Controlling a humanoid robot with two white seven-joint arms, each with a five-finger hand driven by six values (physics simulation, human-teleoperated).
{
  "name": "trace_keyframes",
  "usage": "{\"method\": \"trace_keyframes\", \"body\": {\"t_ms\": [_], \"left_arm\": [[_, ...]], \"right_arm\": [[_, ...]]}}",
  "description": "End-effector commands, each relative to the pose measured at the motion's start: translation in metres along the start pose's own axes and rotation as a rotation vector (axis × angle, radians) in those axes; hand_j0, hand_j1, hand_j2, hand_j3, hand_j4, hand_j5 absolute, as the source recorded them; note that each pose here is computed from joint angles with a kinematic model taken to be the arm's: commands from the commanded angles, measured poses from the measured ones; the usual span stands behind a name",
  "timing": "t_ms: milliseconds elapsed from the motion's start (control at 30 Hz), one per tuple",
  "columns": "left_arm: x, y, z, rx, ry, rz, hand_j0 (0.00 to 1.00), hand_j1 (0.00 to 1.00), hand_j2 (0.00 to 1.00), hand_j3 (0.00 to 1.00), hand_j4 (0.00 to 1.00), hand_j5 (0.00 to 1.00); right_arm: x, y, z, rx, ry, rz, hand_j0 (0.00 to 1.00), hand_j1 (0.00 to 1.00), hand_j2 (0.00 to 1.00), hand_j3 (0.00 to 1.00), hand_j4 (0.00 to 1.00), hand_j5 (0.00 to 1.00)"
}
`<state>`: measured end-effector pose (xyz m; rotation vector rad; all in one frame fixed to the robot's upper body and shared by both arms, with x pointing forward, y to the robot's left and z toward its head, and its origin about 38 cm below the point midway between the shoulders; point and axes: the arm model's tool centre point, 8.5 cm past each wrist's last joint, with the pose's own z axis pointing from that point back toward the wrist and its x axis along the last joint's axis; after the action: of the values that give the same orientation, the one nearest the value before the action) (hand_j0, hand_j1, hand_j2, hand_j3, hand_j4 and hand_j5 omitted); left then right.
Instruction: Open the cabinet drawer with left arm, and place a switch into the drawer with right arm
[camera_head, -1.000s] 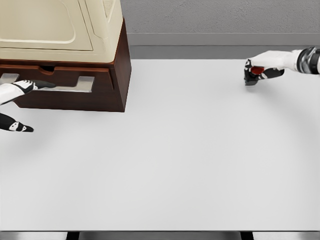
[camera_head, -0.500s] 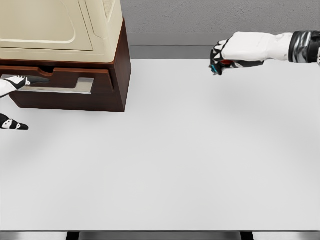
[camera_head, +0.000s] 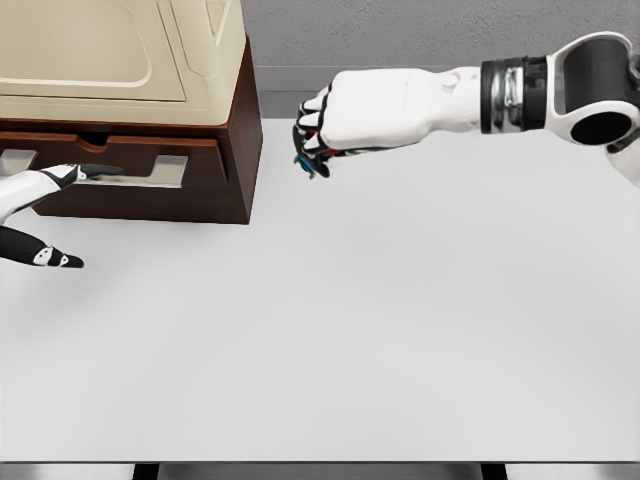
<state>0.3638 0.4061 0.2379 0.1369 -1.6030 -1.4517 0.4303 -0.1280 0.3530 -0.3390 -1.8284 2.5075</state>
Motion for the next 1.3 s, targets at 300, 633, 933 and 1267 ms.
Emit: {"method": "trace_keyframes", "body": {"t_ms": [300,633,933,1267], "left_arm": [[-0.008,-0.001,0.003,0.005,0.026,0.010,1.00,1.00,1.00,1.00,1.00,1.00],[0.008,0.007,0.020,-0.035,0.031,-0.014,1.00,1.00,1.00,1.00,1.00,1.00],[0.014,0.009,0.035,-0.068,0.057,-0.019,1.00,1.00,1.00,1.00,1.00,1.00],[0.019,0.021,0.023,-0.001,0.010,-0.018,1.00,1.00,1.00,1.00,1.00,1.00]], "right_arm": [[0.019,-0.022,-0.043,-0.038,-0.104,0.026,0.35,0.35,0.35,0.35,0.35,0.35],[0.016,-0.023,-0.063,-0.029,-0.119,0.006,0.35,0.35,0.35,0.35,0.35,0.35],[0.017,-0.042,-0.072,-0.046,-0.134,0.035,0.35,0.35,0.35,0.35,0.35,0.35],[0.016,-0.071,-0.066,-0.080,-0.145,0.061,0.35,0.35,0.35,0.35,0.35,0.35]]}}
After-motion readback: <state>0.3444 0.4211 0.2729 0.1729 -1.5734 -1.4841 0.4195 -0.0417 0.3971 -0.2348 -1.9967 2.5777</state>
